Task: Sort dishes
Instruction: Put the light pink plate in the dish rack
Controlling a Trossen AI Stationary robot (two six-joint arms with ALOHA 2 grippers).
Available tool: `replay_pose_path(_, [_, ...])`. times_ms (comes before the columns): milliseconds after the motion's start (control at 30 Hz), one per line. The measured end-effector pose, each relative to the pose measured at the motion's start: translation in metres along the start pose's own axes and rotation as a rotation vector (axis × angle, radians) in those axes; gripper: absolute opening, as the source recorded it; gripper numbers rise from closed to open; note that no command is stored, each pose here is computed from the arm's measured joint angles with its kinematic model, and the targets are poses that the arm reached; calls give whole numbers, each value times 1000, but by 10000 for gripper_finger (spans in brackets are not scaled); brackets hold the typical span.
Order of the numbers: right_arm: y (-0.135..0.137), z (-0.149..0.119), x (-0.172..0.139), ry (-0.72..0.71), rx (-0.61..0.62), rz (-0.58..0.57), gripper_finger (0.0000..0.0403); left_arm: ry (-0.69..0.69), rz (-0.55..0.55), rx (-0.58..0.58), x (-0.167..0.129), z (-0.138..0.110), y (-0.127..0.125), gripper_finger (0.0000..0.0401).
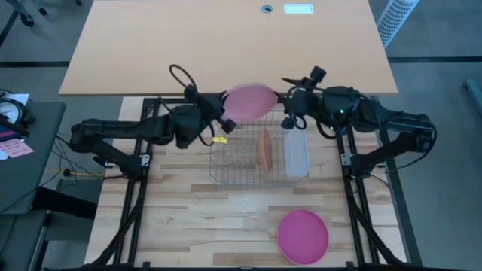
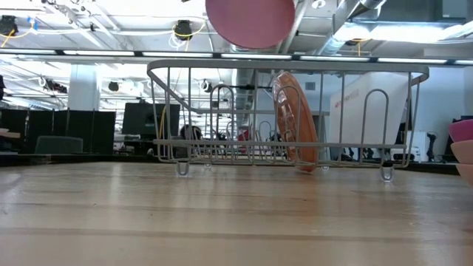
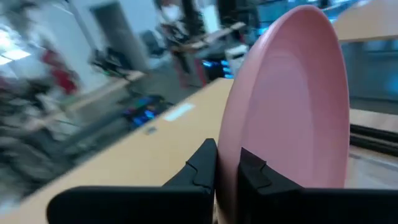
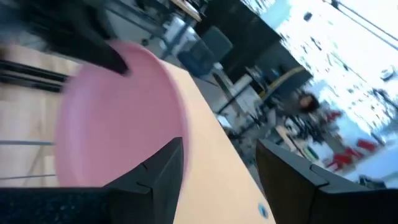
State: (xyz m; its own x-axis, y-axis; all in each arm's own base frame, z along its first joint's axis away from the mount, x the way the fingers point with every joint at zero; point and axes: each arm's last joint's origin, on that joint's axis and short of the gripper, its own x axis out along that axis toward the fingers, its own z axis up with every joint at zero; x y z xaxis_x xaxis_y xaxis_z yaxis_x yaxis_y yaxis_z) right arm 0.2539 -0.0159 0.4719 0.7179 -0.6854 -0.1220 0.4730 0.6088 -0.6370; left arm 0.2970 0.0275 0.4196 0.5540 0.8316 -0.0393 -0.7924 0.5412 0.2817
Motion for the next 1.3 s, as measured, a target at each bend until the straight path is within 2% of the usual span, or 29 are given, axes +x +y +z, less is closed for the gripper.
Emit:
replay_pose_path(67, [-3,-4,6,3,-1,29,202,12,79,39,-6,1,-3,13])
replay_pose_path(167, [-3,-8,16,-12,10,93,202,11,170,2,-15,5,-4,13])
replay_pose_path(300, [-2,-10,32,-24,11,106,202,4,224,-18,-25,11,-6,13])
replay_pose_path(500, [5,-14,59,-3,-47,75,200,-8,199,-41,-26,12,-7,13])
replay_pose_path(600, [8,-16,68,2,-74,65,182,-7,198,-35,-26,12,-8,13])
replay_pose_path(933, [10,-22,92,24,-104,26,47,23,189,15,-27,5,-10,13])
replay_pose_path(1033, [9,-24,95,29,-100,25,16,33,179,24,-27,2,-11,13])
replay_pose_path(1100, [9,-25,96,34,-100,23,9,41,146,35,-26,-1,-13,15])
replay_pose_path(1200, [8,-26,96,41,-107,22,10,39,84,10,-28,-3,-15,33])
replay_pose_path(1300, [8,-26,96,43,-130,19,9,31,30,-1,-30,-2,-18,73])
